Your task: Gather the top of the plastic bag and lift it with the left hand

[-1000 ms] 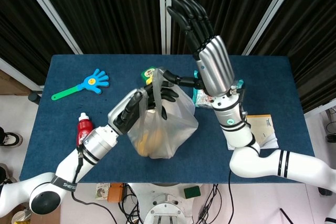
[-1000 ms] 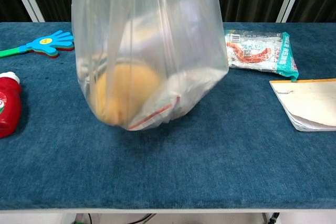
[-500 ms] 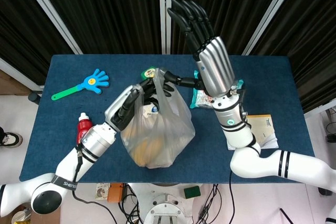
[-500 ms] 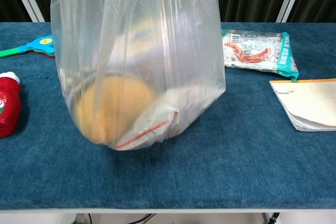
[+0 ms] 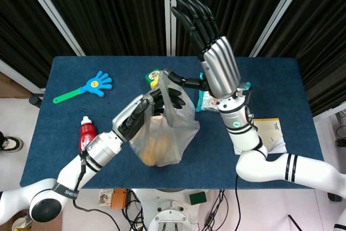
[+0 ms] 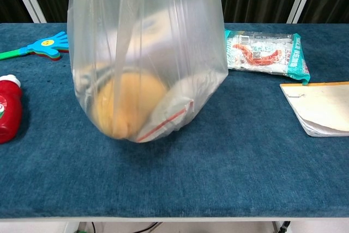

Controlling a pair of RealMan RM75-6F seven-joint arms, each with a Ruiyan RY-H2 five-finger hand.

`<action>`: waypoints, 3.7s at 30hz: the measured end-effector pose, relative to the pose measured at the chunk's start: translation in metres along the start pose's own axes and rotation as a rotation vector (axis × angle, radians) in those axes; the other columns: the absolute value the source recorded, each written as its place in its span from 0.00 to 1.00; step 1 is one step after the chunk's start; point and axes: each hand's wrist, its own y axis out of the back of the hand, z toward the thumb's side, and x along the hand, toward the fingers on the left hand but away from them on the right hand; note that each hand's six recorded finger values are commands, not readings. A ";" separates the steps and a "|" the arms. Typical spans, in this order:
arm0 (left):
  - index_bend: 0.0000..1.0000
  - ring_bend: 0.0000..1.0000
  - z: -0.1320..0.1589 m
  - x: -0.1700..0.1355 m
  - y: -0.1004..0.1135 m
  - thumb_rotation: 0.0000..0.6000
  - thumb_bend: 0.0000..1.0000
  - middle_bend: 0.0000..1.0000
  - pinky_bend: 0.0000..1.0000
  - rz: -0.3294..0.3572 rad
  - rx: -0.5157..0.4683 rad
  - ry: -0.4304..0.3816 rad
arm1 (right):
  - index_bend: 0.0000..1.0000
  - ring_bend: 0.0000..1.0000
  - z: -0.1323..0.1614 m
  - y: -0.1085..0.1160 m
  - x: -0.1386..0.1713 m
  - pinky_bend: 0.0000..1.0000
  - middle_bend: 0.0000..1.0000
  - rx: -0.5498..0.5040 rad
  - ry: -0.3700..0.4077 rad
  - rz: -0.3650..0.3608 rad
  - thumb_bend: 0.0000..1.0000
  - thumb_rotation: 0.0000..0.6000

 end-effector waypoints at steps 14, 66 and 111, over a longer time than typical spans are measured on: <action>0.26 0.31 0.005 0.005 -0.010 0.23 0.08 0.34 0.52 -0.061 -0.031 -0.006 | 0.00 0.00 -0.002 -0.013 0.004 0.00 0.00 0.011 -0.004 0.039 0.17 1.00; 0.22 0.23 0.005 0.037 0.004 0.17 0.08 0.25 0.36 0.035 0.058 -0.094 | 0.00 0.00 0.013 -0.016 0.008 0.00 0.00 0.017 0.019 0.060 0.17 1.00; 0.49 0.56 0.029 0.014 0.018 0.18 0.08 0.61 0.73 0.008 -0.037 -0.089 | 0.00 0.00 -0.042 -0.014 0.011 0.00 0.00 0.067 -0.137 0.107 0.17 1.00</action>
